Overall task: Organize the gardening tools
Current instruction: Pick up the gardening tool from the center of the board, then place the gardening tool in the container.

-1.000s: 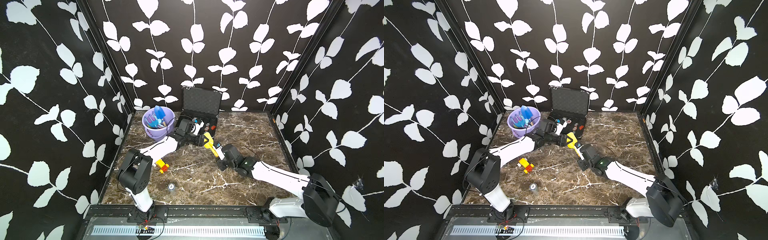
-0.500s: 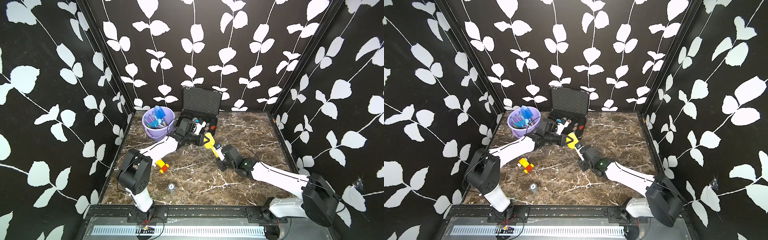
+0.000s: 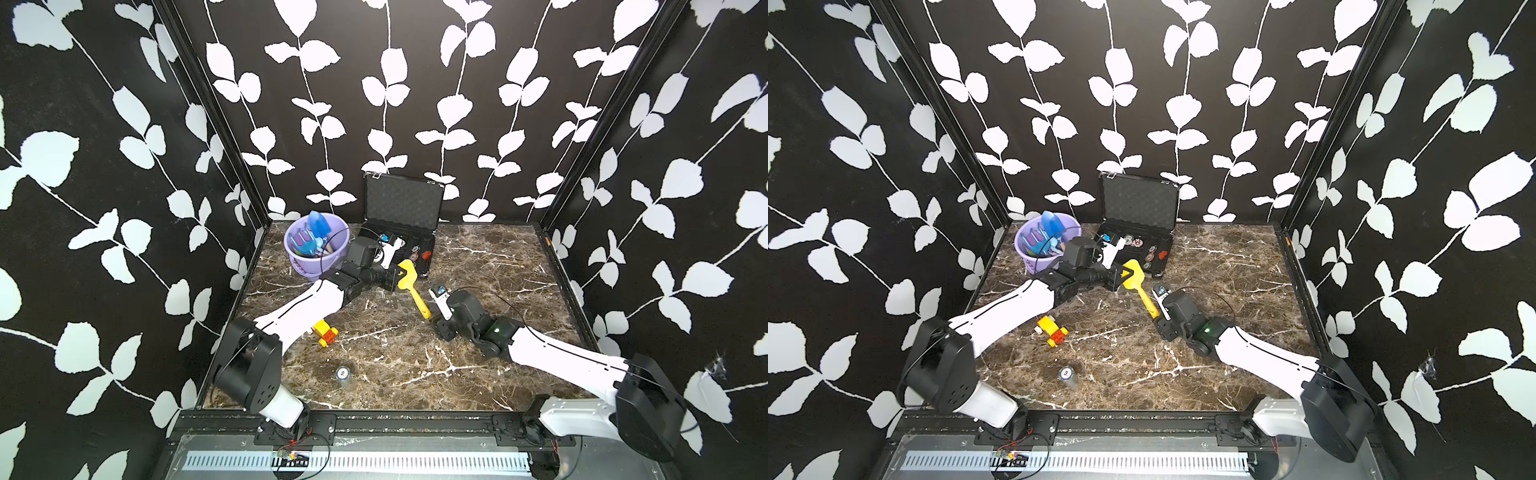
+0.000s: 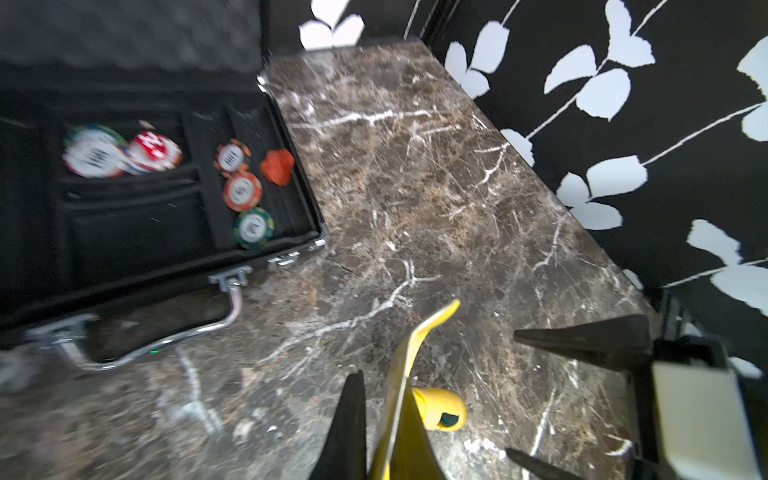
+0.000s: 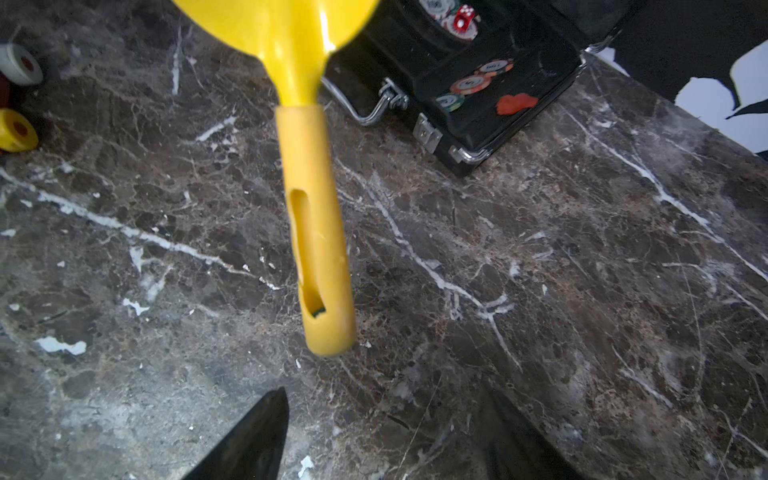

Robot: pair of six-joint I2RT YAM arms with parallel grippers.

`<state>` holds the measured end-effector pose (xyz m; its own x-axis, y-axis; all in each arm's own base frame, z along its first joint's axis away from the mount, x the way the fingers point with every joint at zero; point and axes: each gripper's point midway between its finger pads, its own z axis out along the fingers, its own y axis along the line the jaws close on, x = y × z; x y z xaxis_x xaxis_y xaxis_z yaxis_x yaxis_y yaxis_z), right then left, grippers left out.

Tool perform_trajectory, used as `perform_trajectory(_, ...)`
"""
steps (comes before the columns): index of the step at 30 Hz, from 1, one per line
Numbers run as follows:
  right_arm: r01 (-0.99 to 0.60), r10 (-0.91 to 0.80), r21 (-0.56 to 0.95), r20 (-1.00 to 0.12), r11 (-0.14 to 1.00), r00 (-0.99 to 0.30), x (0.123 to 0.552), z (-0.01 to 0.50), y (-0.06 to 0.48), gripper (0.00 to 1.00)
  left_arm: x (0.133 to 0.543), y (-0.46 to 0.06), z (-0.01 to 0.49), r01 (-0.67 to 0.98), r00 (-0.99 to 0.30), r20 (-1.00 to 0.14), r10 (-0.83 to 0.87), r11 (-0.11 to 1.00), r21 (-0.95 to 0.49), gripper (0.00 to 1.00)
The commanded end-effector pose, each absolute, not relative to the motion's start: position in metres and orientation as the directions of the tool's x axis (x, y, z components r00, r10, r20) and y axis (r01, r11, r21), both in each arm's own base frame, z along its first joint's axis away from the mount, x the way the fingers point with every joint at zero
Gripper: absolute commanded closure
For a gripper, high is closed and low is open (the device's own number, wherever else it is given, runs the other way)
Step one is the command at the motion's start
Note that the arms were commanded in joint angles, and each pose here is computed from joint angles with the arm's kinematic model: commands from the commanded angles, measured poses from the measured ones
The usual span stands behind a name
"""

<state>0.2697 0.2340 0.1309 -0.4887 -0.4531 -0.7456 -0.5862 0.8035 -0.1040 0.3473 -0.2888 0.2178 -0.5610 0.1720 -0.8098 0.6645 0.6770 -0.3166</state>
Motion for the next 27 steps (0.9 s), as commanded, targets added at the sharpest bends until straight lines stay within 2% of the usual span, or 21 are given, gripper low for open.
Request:
perform_trajectory(1, -0.537, -0.395, -0.104, -0.794, 0.837, -0.461, 0.272, 0.147, 0.227, 0.22, 0.347, -0.256, 0.256, 0.627, -0.439, -0.883, 0.163, 0.759, -0.172, 1.00)
perform_trajectory(2, -0.522, -0.382, -0.106, -0.804, 0.846, -0.456, 0.273, 0.150, 0.223, 0.20, 0.345, -0.248, 0.266, 0.613, -0.412, -0.897, 0.159, 0.777, -0.144, 1.00)
perform_trajectory(4, -0.490, -0.357, -0.110, -0.821, 0.865, -0.445, 0.273, 0.155, 0.215, 0.05, 0.342, -0.231, 0.287, 0.576, -0.352, -0.923, 0.153, 0.813, -0.085, 1.00)
perform_trajectory(5, -0.472, -0.344, -0.111, -0.830, 0.874, -0.440, 0.273, 0.158, 0.211, 0.02, 0.339, -0.221, 0.298, 0.552, -0.322, -0.934, 0.154, 0.832, -0.053, 1.00)
perform_trajectory(10, -0.376, -0.272, -0.112, -0.873, 0.920, -0.405, 0.276, 0.172, 0.190, 0.01, 0.331, -0.168, 0.352, 0.370, -0.169, -0.973, 0.156, 0.925, 0.084, 1.00)
perform_trajectory(15, -0.311, -0.207, -0.090, -0.907, 0.946, -0.367, 0.274, 0.184, 0.174, 0.01, 0.326, -0.123, 0.397, 0.155, -0.043, -0.977, 0.211, 0.967, 0.202, 1.00)
perform_trajectory(20, -0.259, -0.164, -0.075, -0.926, 0.963, -0.341, 0.269, 0.190, 0.158, 0.01, 0.330, -0.092, 0.427, -0.035, -0.006, -0.951, 0.310, 0.950, 0.310, 1.00)
perform_trajectory(27, -0.213, -0.130, -0.064, -0.942, 0.975, -0.310, 0.265, 0.199, 0.144, 0.01, 0.352, -0.065, 0.437, -0.139, -0.033, -0.932, 0.360, 0.922, 0.361, 1.00)
